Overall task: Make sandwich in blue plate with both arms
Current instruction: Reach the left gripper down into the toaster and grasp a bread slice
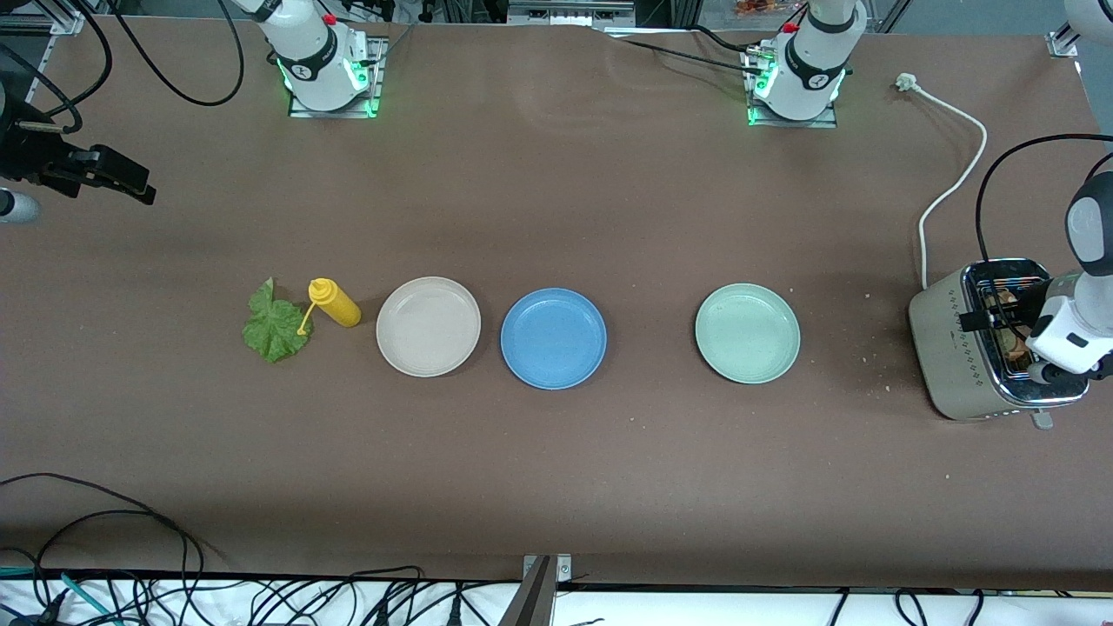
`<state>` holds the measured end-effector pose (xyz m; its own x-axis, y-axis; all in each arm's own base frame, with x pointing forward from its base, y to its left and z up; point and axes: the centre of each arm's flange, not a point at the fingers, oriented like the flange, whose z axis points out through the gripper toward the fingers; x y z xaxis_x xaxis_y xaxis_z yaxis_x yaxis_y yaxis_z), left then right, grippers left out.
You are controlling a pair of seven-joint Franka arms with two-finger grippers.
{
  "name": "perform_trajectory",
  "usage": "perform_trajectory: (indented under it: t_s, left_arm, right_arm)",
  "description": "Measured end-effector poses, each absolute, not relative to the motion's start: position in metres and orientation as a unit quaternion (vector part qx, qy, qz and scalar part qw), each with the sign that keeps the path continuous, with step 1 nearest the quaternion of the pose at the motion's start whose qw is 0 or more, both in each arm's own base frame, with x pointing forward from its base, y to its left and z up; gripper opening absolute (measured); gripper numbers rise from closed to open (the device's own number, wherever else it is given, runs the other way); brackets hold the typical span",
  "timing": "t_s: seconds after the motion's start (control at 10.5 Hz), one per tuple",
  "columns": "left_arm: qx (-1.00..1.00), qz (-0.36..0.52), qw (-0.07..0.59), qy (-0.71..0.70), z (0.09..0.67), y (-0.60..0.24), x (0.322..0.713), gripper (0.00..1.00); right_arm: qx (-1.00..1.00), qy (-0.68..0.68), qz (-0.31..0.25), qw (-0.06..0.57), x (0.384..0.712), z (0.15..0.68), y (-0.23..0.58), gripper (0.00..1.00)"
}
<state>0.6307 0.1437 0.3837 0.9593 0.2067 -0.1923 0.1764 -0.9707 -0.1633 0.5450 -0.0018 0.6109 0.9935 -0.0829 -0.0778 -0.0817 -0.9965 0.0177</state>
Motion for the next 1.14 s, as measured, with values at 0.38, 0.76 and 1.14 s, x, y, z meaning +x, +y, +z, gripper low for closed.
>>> perform_trajectory:
  t_s: [0.38, 0.76, 1.14]
  left_arm:
    - [-0.984, 0.113, 0.069, -0.123, 0.375, 0.179, 0.622, 1.0]
    - [-0.984, 0.108, 0.068, -0.125, 0.37, 0.184, 0.624, 0.72]
    - [-0.985, 0.11, 0.067, -0.115, 0.368, 0.185, 0.624, 0.15]
  right_arm:
    - [0.998, -0.041, -0.039, 0.007, 0.545, 0.611, -0.002, 1.0]
    - [0.998, -0.041, -0.04, 0.007, 0.545, 0.611, -0.002, 1.0]
    - [0.998, -0.041, -0.044, 0.007, 0.544, 0.61, -0.002, 1.0]
